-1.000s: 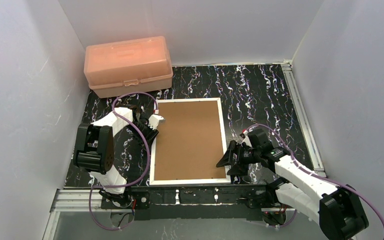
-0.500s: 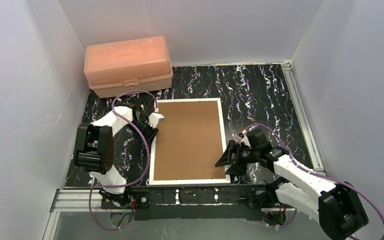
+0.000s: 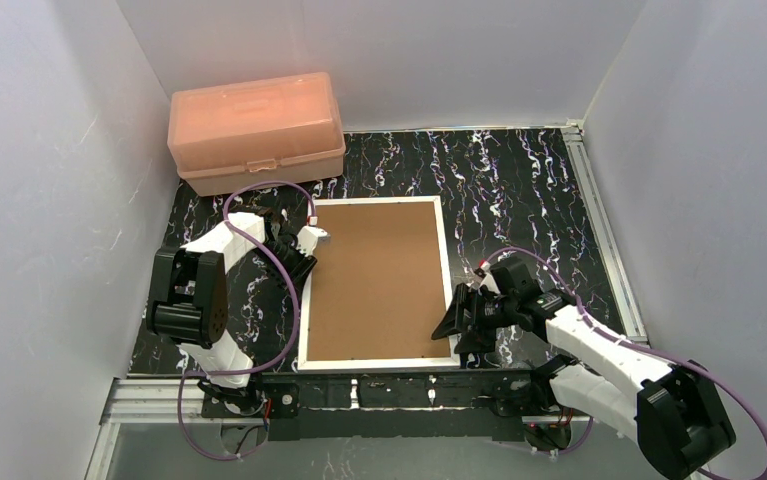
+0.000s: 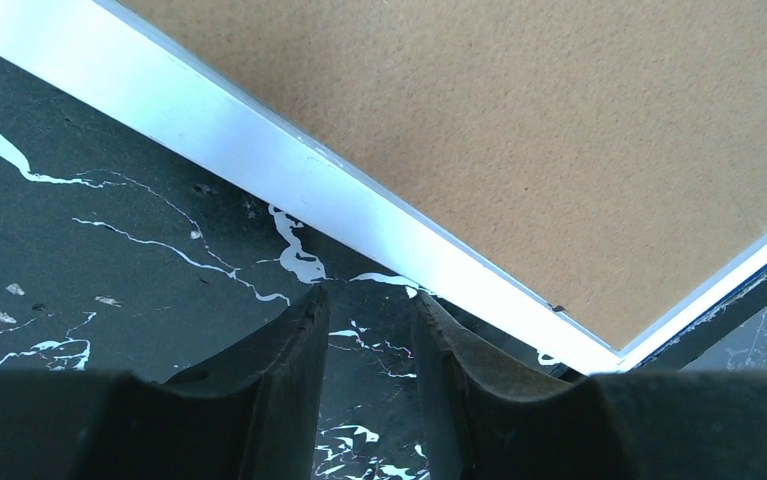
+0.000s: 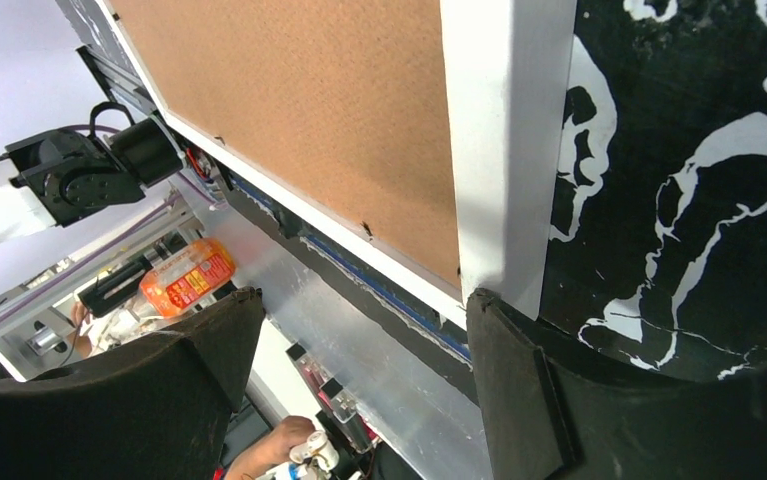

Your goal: Put the photo into the frame

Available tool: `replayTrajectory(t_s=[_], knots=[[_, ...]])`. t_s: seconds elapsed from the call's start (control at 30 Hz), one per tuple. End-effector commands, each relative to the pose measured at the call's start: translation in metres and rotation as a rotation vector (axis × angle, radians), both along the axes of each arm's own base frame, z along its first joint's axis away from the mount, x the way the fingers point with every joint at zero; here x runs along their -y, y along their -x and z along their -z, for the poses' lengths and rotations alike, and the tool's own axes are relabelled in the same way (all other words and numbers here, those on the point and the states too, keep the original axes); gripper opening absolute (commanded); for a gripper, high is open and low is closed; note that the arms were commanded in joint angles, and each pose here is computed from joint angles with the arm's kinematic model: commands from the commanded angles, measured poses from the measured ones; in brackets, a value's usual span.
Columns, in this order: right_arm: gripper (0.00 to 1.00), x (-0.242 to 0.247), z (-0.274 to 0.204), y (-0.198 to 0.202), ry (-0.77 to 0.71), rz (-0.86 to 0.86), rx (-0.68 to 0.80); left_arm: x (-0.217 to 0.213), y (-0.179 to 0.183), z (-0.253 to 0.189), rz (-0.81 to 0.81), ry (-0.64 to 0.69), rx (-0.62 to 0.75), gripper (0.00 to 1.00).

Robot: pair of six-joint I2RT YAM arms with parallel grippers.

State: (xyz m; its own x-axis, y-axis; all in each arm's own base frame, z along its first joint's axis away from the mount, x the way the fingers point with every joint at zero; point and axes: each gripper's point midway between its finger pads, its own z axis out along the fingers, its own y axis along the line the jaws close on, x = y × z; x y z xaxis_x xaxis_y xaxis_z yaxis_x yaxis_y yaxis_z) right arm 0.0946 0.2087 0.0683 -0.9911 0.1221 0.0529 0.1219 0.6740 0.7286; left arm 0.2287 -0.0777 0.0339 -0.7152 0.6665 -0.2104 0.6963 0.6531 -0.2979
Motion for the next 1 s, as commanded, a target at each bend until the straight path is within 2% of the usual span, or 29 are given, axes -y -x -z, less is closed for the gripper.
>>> replayTrajectory(t_s=[0.0,0.6,0.97], knots=[[0.83,0.005,0.003,0.003,0.037,0.002,-0.001,0.005,0.005,-0.006,0.005,0.036,-0.019,0.34],[0.82,-0.009,0.009,-0.003,-0.006,0.041,0.002,0.008,0.01,-0.007,0.022,0.044,-0.032,0.34],[0.82,-0.011,0.019,-0.001,0.049,0.016,0.004,0.012,0.014,-0.009,0.035,0.061,-0.035,0.33]])
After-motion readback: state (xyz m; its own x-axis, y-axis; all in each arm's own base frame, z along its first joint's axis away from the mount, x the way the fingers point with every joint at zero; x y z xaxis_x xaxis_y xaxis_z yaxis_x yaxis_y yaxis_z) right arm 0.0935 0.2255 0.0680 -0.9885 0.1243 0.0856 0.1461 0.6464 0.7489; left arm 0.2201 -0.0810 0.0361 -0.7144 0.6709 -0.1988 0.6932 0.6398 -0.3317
